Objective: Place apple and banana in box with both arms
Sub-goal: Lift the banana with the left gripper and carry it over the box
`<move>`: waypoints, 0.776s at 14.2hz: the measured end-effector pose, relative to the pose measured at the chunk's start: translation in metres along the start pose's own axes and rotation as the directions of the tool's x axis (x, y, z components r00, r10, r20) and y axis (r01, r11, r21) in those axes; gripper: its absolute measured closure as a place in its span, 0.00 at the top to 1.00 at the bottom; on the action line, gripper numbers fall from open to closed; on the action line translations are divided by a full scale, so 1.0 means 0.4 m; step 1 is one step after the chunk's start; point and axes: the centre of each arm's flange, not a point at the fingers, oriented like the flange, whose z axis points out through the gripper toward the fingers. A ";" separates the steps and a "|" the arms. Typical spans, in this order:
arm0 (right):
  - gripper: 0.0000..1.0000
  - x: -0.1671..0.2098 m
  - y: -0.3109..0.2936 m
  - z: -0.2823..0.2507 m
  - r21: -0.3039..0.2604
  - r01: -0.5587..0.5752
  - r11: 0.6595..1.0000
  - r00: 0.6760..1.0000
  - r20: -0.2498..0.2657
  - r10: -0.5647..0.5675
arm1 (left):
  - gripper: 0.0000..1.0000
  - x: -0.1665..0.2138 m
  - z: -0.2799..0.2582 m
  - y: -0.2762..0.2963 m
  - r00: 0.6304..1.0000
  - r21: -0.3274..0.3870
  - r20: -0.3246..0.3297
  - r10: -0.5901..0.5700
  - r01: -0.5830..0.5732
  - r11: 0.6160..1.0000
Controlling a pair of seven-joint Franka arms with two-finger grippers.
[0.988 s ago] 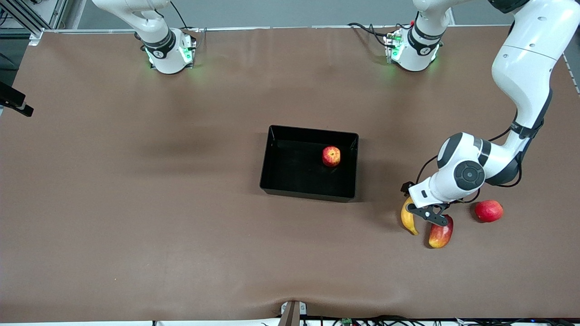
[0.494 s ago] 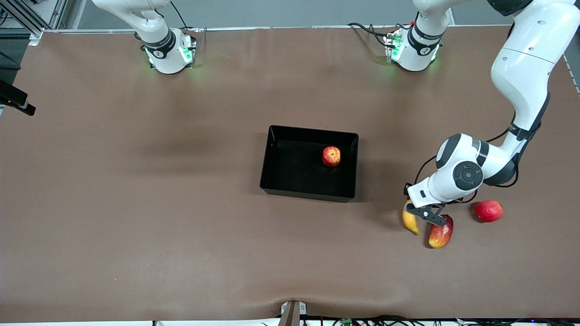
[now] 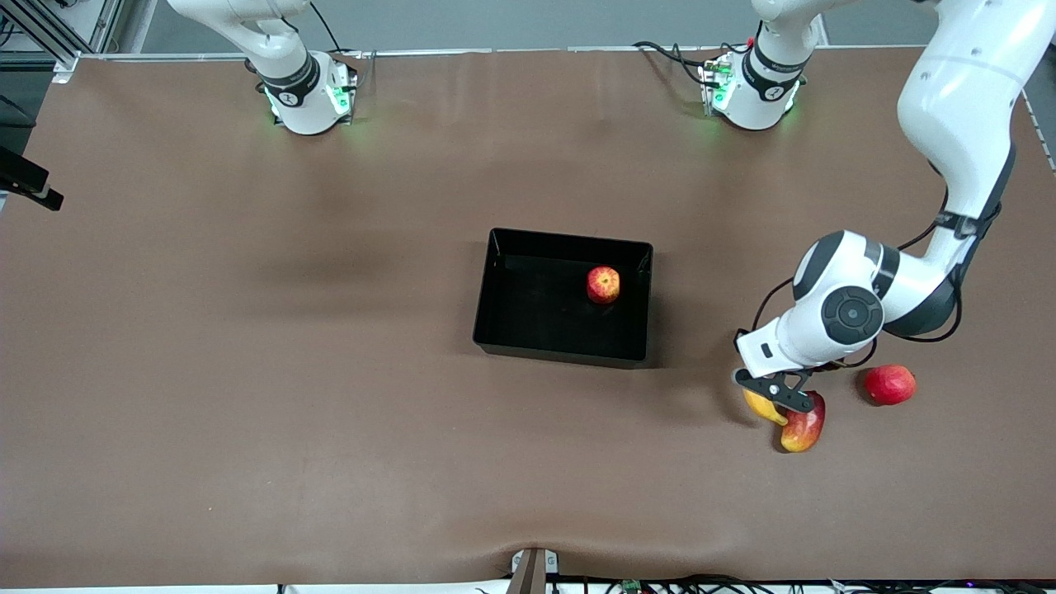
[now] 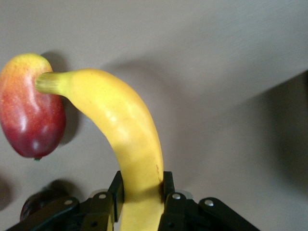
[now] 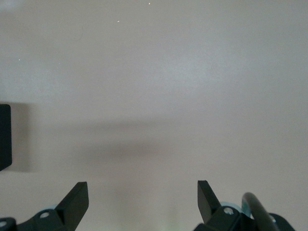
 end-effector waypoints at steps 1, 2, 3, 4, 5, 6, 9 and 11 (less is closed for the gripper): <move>1.00 0.000 0.000 0.000 0.000 0.000 1.000 1.000 0.000 0.000 | 0.35 0.009 -0.048 0.040 1.000 -0.024 -0.003 -0.017 0.017 1.000; 1.00 0.000 0.000 0.000 0.000 0.000 1.000 1.000 0.000 0.000 | 0.35 0.018 -0.090 0.087 1.000 -0.043 -0.009 -0.030 0.030 0.999; 1.00 0.000 0.000 0.000 0.000 0.000 1.000 1.000 0.000 0.000 | 0.35 0.026 -0.123 0.141 0.999 -0.054 -0.019 -0.032 0.031 0.998; 1.00 0.000 0.001 0.000 0.000 -0.001 1.000 1.000 0.000 0.001 | 0.35 0.033 -0.146 0.201 0.999 -0.061 -0.029 -0.019 0.017 0.998; 1.00 0.000 0.002 0.000 0.000 -0.002 1.000 1.000 0.000 0.002 | 0.35 0.039 -0.162 0.263 0.999 -0.065 -0.038 -0.003 0.000 0.998; 1.00 0.000 0.003 0.000 0.000 -0.002 1.000 1.000 0.000 0.002 | 0.35 0.045 -0.173 0.327 0.999 -0.066 -0.044 0.005 -0.008 0.998; 1.00 -0.001 0.004 0.000 0.000 -0.003 1.000 1.000 0.001 0.003 | 0.35 0.042 -0.191 0.553 0.999 -0.065 -0.048 -0.020 0.017 0.998; 1.00 -0.001 0.005 0.000 0.000 -0.003 1.000 1.000 0.001 0.003 | 0.35 0.035 -0.199 0.683 0.998 -0.066 -0.054 -0.027 0.023 0.998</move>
